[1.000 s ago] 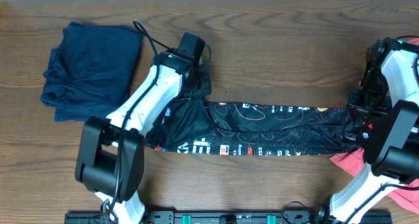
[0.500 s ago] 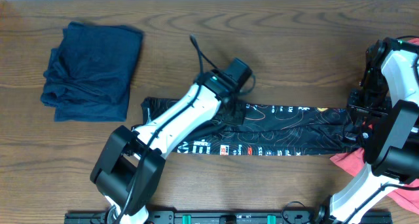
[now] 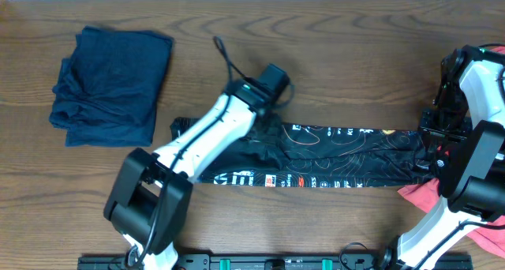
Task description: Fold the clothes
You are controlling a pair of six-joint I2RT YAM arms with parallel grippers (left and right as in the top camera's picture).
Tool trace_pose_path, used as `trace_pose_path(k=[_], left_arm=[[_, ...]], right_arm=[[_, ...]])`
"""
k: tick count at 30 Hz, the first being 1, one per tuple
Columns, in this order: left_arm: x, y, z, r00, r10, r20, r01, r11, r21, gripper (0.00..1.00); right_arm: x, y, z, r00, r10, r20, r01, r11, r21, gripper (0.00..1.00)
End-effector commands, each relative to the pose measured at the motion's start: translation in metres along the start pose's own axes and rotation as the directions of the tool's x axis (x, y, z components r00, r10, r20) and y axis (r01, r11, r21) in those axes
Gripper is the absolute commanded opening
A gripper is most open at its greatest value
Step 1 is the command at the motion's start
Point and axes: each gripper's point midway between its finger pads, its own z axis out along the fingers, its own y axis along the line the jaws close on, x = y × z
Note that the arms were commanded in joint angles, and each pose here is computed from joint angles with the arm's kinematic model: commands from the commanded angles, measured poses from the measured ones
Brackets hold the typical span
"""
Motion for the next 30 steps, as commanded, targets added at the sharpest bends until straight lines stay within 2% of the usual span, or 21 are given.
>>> trace_pose_path(k=[1, 8, 9, 11, 14, 17, 25, 30], left_arm=[[-0.003, 0.031, -0.008, 0.997, -0.072, -0.018, 0.071, 0.997, -0.04, 0.5], [0.019, 0.062, 0.003, 0.984, -0.143, -0.107, 0.134, 0.987, -0.089, 0.49], [0.024, 0.064, 0.006, 0.982, -0.145, -0.122, 0.134, 0.987, -0.093, 0.49], [0.033, 0.065, 0.011, 0.978, -0.149, -0.147, 0.136, 0.986, -0.099, 0.45], [0.044, 0.068, 0.021, 0.973, -0.155, -0.173, 0.139, 0.985, -0.104, 0.44], [0.052, 0.068, 0.034, 0.97, -0.156, -0.186, 0.142, 0.986, -0.089, 0.44], [0.056, 0.075, 0.058, 0.977, -0.151, -0.15, 0.14, 0.987, -0.081, 0.44], [0.047, 0.083, 0.067, 0.99, -0.108, -0.089, 0.099, 0.99, -0.102, 0.54]], right_arm=[[-0.005, -0.013, 0.002, 1.0, 0.018, 0.019, -0.018, 0.999, 0.048, 0.28], [-0.024, -0.029, 0.008, 0.992, 0.101, 0.078, -0.101, 0.995, 0.003, 0.27], [-0.025, -0.029, 0.009, 0.991, 0.114, 0.076, -0.112, 0.993, -0.022, 0.24], [-0.025, -0.027, 0.013, 0.989, 0.139, 0.058, -0.134, 0.987, -0.086, 0.11], [-0.025, -0.017, 0.018, 0.987, 0.159, 0.031, -0.148, 0.964, -0.219, 0.02], [-0.022, -0.005, 0.024, 0.996, 0.091, 0.023, -0.08, 0.946, -0.315, 0.02], [-0.012, 0.008, 0.055, 0.997, 0.072, -0.008, -0.071, 0.942, -0.328, 0.06], [-0.02, 0.015, 0.062, 0.992, 0.125, 0.014, -0.113, 0.936, -0.332, 0.06]])
